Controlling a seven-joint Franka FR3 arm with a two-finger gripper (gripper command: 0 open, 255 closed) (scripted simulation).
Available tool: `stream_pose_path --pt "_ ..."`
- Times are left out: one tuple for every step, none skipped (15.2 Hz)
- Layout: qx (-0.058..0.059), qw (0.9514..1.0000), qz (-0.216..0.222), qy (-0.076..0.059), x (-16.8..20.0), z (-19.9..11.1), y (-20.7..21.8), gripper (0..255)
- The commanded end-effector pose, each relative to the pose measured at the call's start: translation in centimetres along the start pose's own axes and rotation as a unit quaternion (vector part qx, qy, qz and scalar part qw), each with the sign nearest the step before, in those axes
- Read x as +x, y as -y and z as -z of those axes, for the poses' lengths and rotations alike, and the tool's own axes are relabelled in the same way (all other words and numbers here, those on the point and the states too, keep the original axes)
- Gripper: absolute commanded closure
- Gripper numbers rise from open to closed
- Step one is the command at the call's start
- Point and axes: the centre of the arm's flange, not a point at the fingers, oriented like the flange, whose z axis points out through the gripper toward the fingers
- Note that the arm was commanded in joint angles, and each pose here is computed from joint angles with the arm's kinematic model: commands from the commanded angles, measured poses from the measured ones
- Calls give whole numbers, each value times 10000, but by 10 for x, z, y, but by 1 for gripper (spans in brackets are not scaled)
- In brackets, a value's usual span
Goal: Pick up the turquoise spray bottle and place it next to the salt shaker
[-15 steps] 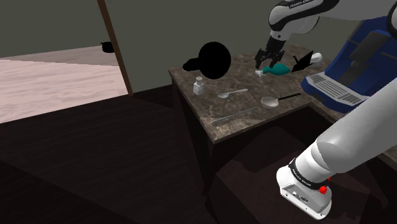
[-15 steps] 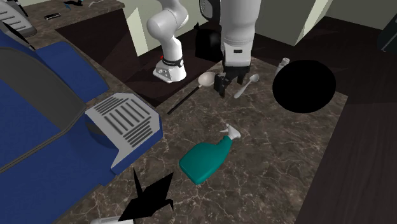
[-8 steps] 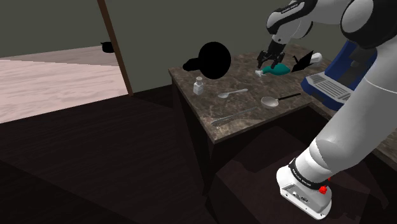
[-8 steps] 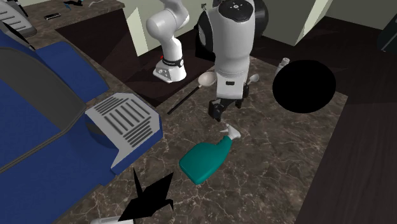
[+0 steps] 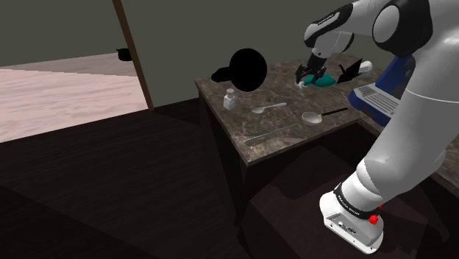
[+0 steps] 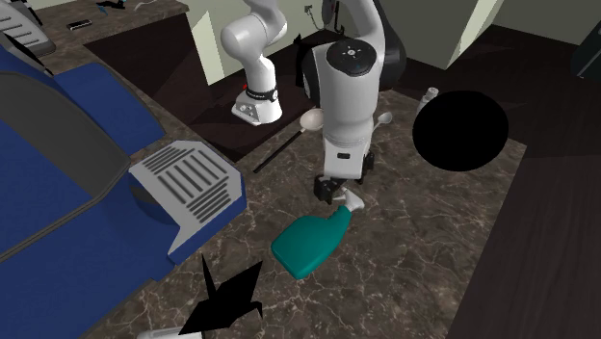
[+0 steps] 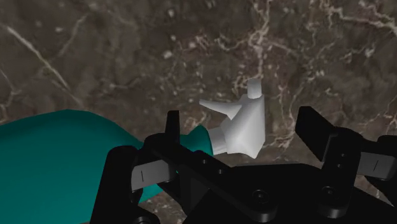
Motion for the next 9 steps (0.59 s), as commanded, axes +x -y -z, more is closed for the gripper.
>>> stream_pose_path --pt "0 10000 -1 -1 0 -11 0 0" --pt "0 10000 -1 -1 0 -14 0 0" --pt "0 10000 -2 -1 0 -14 0 0" --pt "0 10000 -1 -1 0 -14 0 0" --pt "0 10000 -1 -1 0 -14 0 0" --pt "0 10000 -1 -1 0 -14 0 0" --pt "0 10000 -1 -1 0 -14 0 0" --pt "0 10000 -1 -1 0 -14 0 0" --pt "0 10000 -1 -1 0 -14 0 0"
